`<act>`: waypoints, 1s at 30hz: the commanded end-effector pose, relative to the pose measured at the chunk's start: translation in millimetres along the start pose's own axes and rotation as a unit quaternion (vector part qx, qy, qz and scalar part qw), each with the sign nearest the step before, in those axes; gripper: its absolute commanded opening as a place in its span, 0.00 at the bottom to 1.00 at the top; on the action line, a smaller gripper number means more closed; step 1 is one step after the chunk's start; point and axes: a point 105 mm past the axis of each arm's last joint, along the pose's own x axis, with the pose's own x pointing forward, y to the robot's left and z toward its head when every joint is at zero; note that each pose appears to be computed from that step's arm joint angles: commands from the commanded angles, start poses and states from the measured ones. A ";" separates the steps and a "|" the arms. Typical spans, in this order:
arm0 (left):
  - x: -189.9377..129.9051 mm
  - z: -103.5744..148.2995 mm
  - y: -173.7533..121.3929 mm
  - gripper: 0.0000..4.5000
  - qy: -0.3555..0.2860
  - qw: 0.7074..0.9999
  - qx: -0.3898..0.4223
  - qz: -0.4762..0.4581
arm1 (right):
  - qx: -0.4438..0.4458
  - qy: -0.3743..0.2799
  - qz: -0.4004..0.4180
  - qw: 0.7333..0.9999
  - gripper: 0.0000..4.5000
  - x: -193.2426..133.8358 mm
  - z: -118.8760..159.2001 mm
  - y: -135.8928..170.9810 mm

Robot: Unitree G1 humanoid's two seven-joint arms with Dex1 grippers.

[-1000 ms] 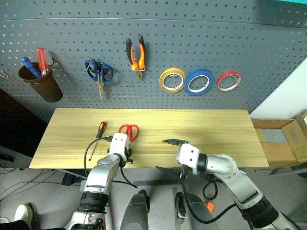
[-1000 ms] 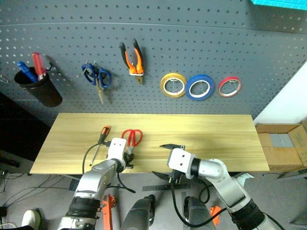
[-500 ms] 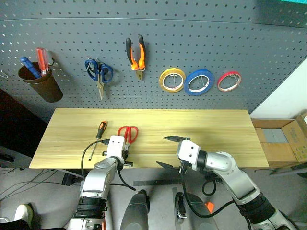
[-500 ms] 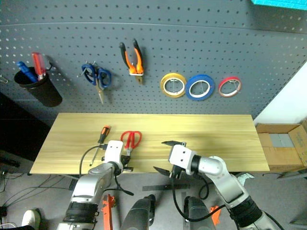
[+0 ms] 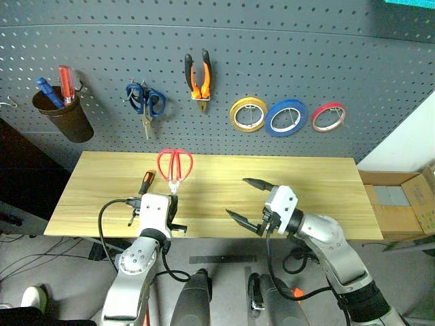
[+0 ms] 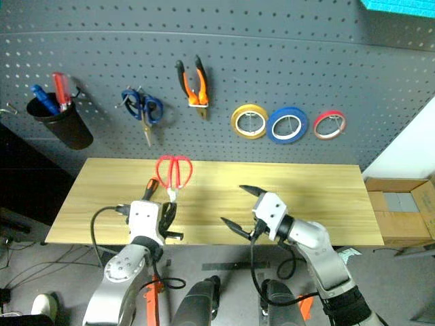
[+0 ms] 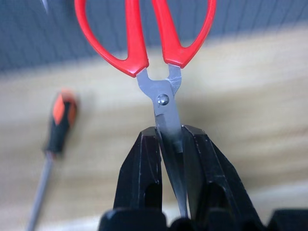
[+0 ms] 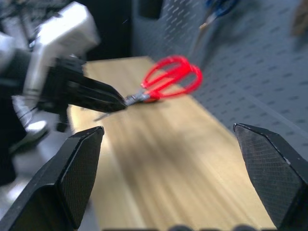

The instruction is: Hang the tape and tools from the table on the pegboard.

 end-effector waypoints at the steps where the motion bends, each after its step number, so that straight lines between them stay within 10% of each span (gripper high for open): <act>1: -19.6 45.3 5.6 0.07 -0.108 0.993 0.015 0.035 | -0.004 -0.087 -0.005 0.996 1.00 -7.3 33.5 -1.8; 13: -9.2 90.8 40.3 0.07 -0.192 0.976 -0.025 0.103 | -0.012 -0.121 0.007 0.993 1.00 3.7 46.0 -13.7; 30: 71.0 74.3 46.1 0.07 -0.092 0.992 -0.066 0.054 | -0.015 -0.101 -0.023 0.994 1.00 10.4 39.4 -29.8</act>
